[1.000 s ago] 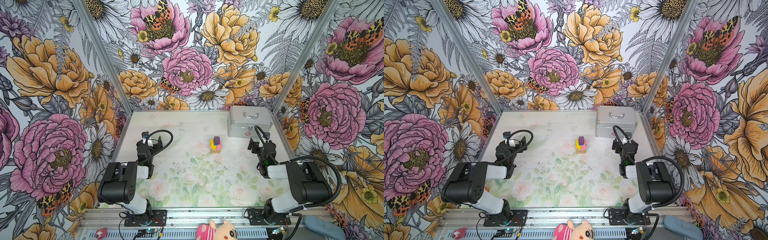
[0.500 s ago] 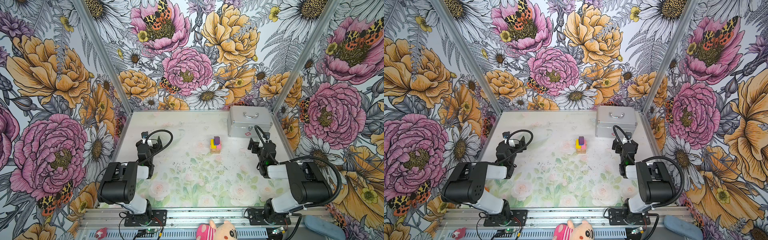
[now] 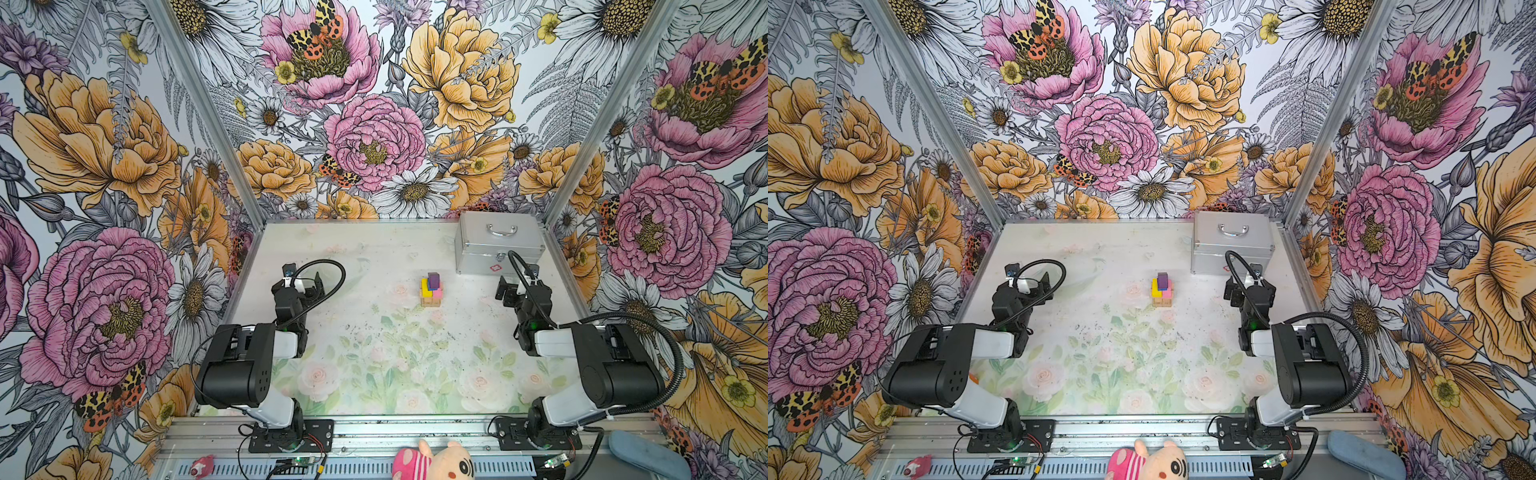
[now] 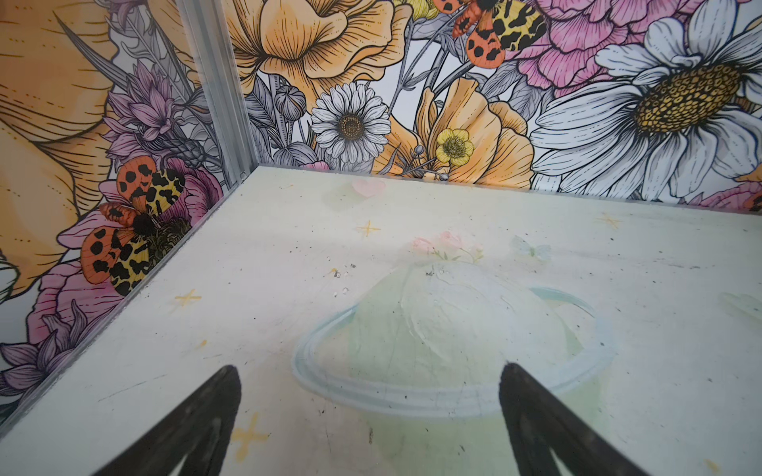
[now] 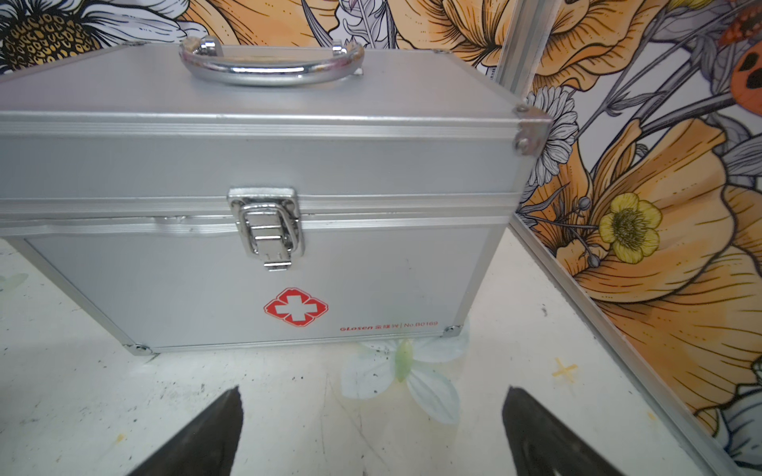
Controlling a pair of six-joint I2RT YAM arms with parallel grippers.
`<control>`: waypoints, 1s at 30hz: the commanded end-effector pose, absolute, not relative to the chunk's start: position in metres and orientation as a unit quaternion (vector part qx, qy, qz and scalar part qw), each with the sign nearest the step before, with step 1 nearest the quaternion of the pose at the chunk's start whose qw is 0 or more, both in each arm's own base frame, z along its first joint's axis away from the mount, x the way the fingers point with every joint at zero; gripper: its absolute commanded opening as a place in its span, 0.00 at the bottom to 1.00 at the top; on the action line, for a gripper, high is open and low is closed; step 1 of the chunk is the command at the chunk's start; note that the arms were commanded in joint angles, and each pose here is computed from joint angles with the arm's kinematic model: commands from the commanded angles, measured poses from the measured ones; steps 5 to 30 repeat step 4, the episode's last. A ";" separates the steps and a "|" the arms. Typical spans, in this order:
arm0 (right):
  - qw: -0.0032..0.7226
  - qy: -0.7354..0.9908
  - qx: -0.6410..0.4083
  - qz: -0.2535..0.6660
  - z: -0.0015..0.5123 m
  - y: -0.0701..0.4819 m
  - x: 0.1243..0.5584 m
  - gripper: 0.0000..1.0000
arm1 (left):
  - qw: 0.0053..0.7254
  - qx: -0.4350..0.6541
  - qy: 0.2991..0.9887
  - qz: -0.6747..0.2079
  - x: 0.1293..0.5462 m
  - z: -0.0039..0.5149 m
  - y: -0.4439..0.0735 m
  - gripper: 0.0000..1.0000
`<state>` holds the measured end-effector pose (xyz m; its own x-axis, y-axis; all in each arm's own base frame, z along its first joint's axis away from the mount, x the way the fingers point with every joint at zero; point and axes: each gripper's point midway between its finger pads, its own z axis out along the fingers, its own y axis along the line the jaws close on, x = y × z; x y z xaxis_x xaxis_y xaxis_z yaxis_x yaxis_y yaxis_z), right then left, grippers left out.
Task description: Build the wood block tower
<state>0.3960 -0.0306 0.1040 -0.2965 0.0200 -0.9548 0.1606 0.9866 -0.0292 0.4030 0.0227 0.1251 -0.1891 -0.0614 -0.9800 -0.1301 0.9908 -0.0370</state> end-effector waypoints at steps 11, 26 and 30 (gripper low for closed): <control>0.600 0.797 0.044 -0.054 0.112 -0.026 0.402 1.00 | 0.639 -0.063 0.766 0.030 0.405 0.130 0.022 0.99; 0.600 0.797 0.044 -0.054 0.112 -0.026 0.402 1.00 | 0.639 -0.063 0.766 0.030 0.405 0.130 0.022 0.99; 0.600 0.797 0.044 -0.054 0.112 -0.026 0.402 1.00 | 0.639 -0.063 0.766 0.030 0.405 0.130 0.022 0.99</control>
